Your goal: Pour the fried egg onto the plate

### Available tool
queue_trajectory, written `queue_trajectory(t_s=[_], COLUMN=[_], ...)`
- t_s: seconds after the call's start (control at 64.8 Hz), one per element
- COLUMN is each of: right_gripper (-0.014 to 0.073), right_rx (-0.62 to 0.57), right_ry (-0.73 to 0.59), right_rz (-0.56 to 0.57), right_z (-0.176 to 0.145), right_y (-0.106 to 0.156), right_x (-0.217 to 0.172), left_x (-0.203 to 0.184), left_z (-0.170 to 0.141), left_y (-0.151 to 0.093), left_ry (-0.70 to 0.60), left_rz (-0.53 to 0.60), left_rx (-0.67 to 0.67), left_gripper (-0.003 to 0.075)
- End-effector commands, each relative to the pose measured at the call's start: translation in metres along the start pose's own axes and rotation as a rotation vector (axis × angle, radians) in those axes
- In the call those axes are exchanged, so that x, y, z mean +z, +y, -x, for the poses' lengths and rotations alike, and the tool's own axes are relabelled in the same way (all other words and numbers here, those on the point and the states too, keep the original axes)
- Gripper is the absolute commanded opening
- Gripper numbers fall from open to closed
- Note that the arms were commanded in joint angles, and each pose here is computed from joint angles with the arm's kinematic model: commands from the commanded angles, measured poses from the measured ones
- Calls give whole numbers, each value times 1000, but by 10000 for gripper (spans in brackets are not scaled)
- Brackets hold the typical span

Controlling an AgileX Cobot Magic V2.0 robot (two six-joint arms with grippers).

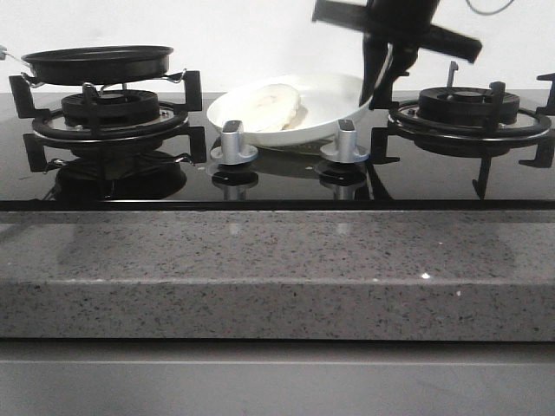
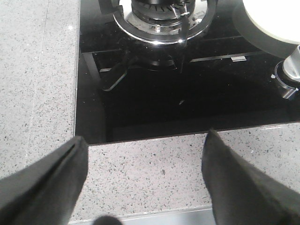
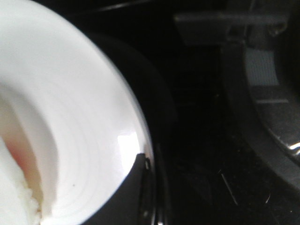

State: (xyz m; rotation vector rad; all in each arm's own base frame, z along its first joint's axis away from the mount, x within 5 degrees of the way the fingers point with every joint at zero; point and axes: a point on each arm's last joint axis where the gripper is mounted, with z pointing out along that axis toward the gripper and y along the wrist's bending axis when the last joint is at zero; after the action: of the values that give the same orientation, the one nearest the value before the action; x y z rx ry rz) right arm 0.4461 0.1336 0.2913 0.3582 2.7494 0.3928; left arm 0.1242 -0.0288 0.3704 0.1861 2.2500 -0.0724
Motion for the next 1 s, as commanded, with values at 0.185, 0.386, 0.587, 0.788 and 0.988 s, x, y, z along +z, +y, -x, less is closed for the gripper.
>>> queue_trajectory(t_s=[0.185, 0.386, 0.587, 0.788, 0.988], right_gripper=[177, 363, 358, 358, 358], right_rx=[17, -36, -226, -351, -432], right_ry=[-86, -121, -174, -214, -333], right_rz=[70, 91, 107, 107, 136], right_z=[5, 4, -13, -42, -89], right_y=[8, 10, 16, 7, -20], right_x=[-40, -58, -112, -156, -193], left_x=[-6, -6, -6, -6, -6], left_z=[10, 10, 10, 10, 10], left_y=[-2, -2, -2, -2, -2], left_ry=[-87, -87, -87, -87, -87], left_rz=[-19, -19, -19, -19, -19], left_rx=[-6, -6, -6, -6, -6], left_gripper=[494, 494, 494, 494, 494])
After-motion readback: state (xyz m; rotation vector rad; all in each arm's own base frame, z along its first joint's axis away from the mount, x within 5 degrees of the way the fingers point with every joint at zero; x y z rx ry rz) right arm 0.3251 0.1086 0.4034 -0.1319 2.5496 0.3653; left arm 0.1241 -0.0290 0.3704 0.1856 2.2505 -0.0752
